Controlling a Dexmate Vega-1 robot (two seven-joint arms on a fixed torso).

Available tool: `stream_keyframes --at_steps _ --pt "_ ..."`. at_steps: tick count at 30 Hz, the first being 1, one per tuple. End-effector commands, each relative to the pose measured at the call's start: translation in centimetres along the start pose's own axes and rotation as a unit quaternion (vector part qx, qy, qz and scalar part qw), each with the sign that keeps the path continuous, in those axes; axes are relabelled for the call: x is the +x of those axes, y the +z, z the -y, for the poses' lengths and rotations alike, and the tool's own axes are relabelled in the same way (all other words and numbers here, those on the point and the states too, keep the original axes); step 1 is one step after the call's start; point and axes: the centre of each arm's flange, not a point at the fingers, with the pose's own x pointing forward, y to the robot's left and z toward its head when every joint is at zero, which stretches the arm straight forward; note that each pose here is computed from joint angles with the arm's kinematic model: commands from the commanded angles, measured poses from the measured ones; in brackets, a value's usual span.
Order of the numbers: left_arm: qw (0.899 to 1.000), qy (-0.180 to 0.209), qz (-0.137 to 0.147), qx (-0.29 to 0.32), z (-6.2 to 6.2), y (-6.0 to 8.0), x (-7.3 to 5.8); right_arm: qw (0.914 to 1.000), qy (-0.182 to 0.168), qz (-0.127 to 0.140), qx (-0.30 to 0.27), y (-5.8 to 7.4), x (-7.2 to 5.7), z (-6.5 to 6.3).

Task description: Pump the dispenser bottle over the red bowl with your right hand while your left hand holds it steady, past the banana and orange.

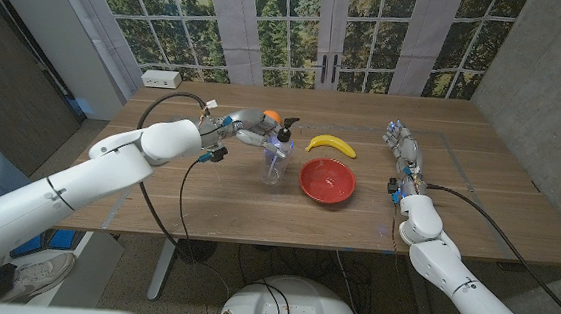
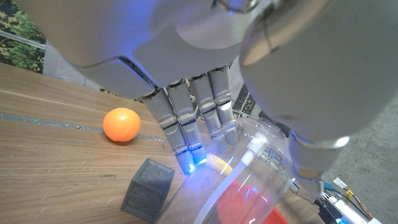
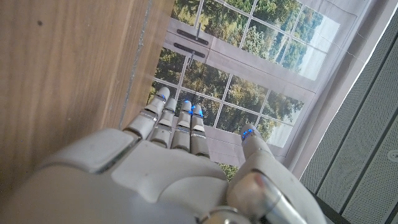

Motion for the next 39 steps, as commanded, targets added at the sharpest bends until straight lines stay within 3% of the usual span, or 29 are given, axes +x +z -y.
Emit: stream_keyframes --at_steps 1,21,31,39 --pt "0.997 -0.051 -0.019 0.05 -1.3 2.1 1.8 0.9999 -0.001 0.01 0.001 0.0 -0.8 0.2" --pt "0.984 -0.108 -0.052 0.129 -1.9 5.0 4.7 0.9993 0.008 0.037 -0.002 0.8 -1.9 0.3" --pt "0.977 -0.137 -0.071 0.149 -1.8 5.6 5.9 0.9986 0.012 0.045 -0.025 1.6 -2.1 0.2" --pt "0.977 -0.136 -0.073 0.151 -1.8 5.7 6.3 0.998 0.011 0.046 -0.042 2.0 -2.4 0.2"
